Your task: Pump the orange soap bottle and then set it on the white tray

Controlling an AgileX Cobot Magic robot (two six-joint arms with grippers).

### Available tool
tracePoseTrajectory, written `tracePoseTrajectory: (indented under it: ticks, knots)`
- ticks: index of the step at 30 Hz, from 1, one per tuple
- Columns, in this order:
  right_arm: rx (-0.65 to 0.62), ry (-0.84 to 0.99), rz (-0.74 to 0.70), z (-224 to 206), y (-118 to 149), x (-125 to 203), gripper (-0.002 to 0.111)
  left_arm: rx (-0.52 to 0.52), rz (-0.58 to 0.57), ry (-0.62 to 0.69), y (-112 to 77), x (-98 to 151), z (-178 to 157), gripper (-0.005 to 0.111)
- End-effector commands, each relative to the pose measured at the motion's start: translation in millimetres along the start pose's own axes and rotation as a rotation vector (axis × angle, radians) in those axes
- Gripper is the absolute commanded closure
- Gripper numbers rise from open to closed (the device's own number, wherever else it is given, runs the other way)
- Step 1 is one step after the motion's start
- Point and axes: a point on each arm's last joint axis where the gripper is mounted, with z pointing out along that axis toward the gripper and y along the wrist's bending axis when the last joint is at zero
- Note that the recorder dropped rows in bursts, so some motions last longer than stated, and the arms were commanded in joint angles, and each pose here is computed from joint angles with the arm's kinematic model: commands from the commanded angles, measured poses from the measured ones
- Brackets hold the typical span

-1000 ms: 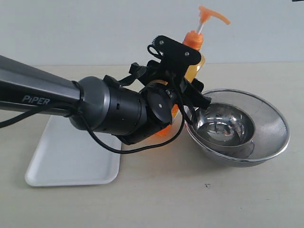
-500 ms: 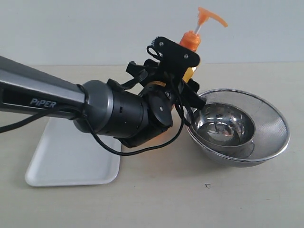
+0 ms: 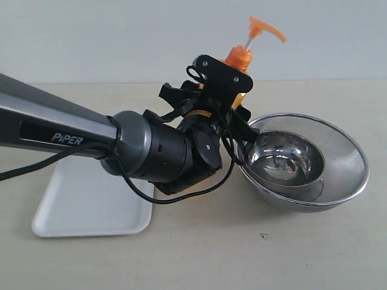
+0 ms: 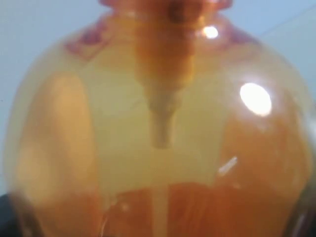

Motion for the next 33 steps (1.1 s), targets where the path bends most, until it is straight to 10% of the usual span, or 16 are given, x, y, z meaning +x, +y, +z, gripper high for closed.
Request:
tracePoseTrajectory:
  ticks: [1, 33]
  knots:
    - [-0.021, -0.008, -0.014, -1.8, 1.9, -2.5, 0.108, -0.027, 0.011, -0.078, -4.2, -14.9, -7.3, 0.102]
    - [-0.356, -0.031, 0.004, 61.9, -3.9, -10.0, 0.108, -0.031, 0.007, -0.065, -5.3, -13.9, -8.4, 0.102]
